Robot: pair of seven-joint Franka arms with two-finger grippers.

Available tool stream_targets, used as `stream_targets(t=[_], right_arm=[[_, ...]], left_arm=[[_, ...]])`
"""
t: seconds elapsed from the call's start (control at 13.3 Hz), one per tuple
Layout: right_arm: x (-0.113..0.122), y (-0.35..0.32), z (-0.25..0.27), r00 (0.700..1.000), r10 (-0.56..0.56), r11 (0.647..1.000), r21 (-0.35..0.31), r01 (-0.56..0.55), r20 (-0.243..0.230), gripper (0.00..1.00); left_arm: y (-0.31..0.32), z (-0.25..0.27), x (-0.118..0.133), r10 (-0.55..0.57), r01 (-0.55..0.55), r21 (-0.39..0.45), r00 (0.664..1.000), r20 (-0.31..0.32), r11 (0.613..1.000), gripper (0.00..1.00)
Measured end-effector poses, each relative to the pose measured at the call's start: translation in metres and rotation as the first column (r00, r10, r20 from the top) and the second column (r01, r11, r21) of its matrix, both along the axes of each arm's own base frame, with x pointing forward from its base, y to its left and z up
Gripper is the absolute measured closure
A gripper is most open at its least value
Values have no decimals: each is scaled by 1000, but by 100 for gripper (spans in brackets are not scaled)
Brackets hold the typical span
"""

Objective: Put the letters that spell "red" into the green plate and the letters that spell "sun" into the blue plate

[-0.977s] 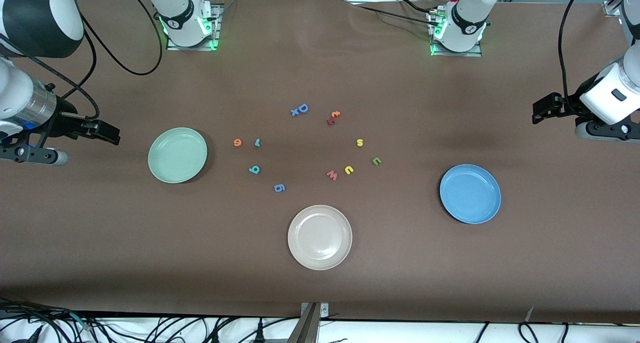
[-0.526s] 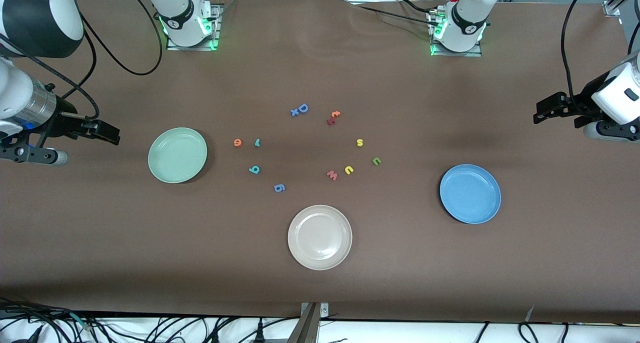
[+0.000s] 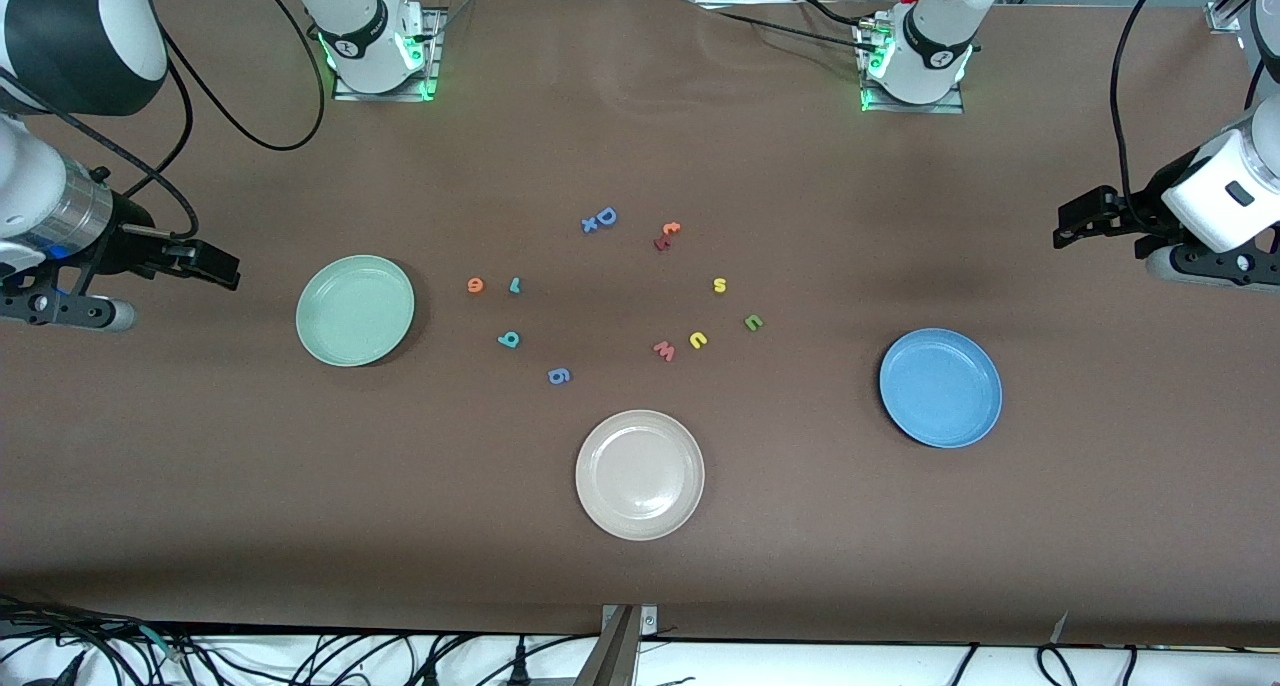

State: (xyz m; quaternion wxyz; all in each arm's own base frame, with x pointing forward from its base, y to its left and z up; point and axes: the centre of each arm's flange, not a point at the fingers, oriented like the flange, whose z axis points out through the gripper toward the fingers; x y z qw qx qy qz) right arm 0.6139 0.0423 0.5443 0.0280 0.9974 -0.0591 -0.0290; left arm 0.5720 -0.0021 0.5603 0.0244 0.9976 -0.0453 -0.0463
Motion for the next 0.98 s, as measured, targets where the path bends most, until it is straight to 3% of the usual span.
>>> stream_targets(t=[0.98], right_arm=[[0,-2,0,1000,-5,1000,-1,5,0,0]], left_arm=[[-12,1,3,-34,34,14,999,4,999,0]])
